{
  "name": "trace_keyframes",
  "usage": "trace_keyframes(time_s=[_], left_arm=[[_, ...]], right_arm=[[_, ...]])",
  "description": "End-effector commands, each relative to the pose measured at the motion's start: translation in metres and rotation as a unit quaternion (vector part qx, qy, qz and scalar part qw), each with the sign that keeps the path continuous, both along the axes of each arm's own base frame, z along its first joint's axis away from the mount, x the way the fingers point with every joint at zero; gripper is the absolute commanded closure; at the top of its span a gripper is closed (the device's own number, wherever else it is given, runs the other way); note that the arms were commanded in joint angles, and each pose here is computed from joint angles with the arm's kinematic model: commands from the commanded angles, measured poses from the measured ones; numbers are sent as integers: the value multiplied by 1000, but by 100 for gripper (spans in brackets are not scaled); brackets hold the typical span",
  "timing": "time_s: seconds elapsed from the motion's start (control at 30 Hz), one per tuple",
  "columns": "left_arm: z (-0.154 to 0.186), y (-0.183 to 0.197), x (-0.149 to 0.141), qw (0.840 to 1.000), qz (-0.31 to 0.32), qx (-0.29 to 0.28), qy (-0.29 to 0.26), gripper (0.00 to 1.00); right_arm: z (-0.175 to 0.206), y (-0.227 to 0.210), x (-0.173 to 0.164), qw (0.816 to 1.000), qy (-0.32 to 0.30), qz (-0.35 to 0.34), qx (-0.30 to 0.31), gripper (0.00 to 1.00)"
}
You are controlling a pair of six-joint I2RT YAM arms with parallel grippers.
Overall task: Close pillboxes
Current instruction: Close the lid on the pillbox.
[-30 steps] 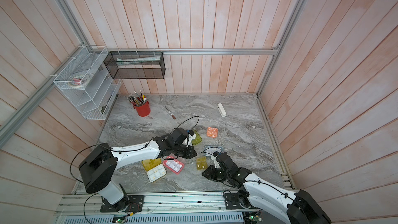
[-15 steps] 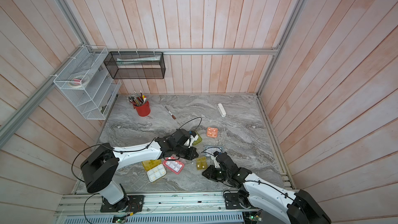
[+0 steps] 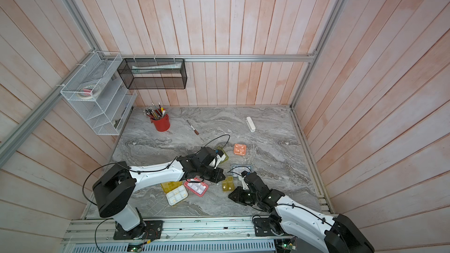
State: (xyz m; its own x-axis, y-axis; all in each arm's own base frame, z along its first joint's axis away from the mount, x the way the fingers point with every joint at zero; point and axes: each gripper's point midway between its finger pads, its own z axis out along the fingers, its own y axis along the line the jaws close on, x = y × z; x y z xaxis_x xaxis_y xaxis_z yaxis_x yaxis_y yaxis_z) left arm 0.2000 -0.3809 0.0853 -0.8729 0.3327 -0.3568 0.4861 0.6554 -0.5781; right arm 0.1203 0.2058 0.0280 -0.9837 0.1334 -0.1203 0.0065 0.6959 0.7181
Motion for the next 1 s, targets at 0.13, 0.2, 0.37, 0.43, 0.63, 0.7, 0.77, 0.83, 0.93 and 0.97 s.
trace_keyframes(time_s=[0.13, 0.2, 0.37, 0.43, 0.63, 0.7, 0.77, 0.83, 0.93, 0.97], left_arm=[[-2, -4, -2, 1000, -8, -5, 1, 97], [-1, -4, -2, 1000, -7, -6, 1, 97], [1, -7, -2, 1000, -5, -12, 3, 97], [5, -7, 0, 1000, -3, -17, -3, 97], [20, -11, 8, 1000, -3, -17, -26, 97], [17, -9, 14, 999, 2, -10, -32, 98], [11, -5, 21, 999, 11, -5, -32, 97], [6, -3, 26, 999, 16, -6, -27, 97], [-1, -3, 31, 1000, 20, -6, -23, 98], [-3, -4, 32, 1000, 18, -5, -21, 98]], right_arm=[[9, 5, 8, 1000, -16, -7, 5, 77], [9, 5, 8, 1000, -16, -7, 5, 77], [8, 5, 8, 1000, -15, -6, 5, 77], [8, 5, 8, 1000, -15, -7, 4, 77], [6, 4, 7, 1000, -14, -8, 4, 78], [6, 4, 7, 1000, -13, -9, 3, 77], [7, 4, 7, 1000, -14, -10, 5, 77], [7, 4, 7, 1000, -14, -11, 4, 77], [6, 3, 7, 1000, -13, -11, 1, 77], [6, 3, 7, 1000, -14, -11, 1, 77]])
